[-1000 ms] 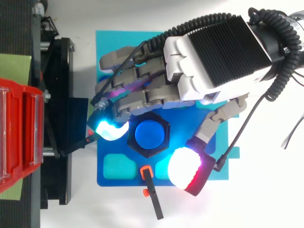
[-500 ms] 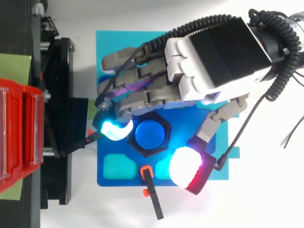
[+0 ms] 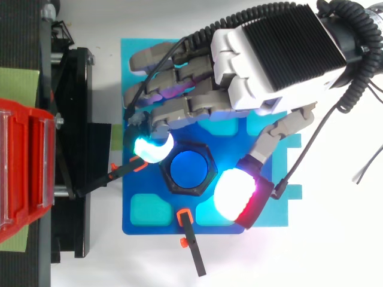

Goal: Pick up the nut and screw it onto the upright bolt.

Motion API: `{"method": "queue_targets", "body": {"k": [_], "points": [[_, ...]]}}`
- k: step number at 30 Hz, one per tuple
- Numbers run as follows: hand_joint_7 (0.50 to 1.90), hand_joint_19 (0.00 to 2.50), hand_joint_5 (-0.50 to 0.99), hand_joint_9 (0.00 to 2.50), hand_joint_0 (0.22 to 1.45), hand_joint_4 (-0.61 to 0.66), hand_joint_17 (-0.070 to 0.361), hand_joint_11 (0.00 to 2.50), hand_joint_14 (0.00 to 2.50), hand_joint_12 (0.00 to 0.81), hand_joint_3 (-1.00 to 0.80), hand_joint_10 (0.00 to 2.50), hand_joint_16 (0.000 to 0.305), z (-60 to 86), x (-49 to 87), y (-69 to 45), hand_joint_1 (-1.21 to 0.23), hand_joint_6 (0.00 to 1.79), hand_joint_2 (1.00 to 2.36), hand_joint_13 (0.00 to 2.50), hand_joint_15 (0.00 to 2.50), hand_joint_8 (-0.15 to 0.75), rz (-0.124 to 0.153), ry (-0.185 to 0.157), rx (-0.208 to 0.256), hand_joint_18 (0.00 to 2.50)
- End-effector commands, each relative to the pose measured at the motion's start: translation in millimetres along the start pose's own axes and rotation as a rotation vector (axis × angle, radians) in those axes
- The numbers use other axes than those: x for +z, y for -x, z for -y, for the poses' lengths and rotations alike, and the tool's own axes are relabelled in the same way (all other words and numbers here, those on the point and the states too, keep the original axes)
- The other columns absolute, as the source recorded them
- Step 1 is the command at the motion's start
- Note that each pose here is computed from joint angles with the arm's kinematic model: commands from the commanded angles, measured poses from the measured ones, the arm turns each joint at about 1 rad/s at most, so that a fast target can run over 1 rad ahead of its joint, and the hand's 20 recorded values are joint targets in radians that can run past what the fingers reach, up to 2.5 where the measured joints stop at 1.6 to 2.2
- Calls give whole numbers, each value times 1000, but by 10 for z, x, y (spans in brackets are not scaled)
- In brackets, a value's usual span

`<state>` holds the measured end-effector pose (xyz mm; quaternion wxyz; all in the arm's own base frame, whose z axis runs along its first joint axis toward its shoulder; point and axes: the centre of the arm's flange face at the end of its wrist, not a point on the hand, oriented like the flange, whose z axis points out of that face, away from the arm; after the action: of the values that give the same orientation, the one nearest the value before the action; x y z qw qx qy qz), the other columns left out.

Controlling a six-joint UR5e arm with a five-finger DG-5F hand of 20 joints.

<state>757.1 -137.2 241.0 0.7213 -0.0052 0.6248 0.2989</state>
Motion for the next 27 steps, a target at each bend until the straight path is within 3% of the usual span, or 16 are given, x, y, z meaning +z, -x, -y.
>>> {"method": "queue_targets", "body": {"k": [1,11,27], "points": [[1234,0,-44,863,464,192,77,0,0,318,-500,0,34,20,-18,10,-208,504,1000,543,0,302,0,-3,-2,343],[1359,0,2,932,470,163,74,0,0,310,-500,1,33,87,-78,37,-219,503,1000,576,0,296,-2,-14,-3,374],[1408,0,63,1165,481,136,67,6,0,280,-500,0,30,212,-195,104,-240,502,1000,684,0,238,-5,-20,-7,449]]}}
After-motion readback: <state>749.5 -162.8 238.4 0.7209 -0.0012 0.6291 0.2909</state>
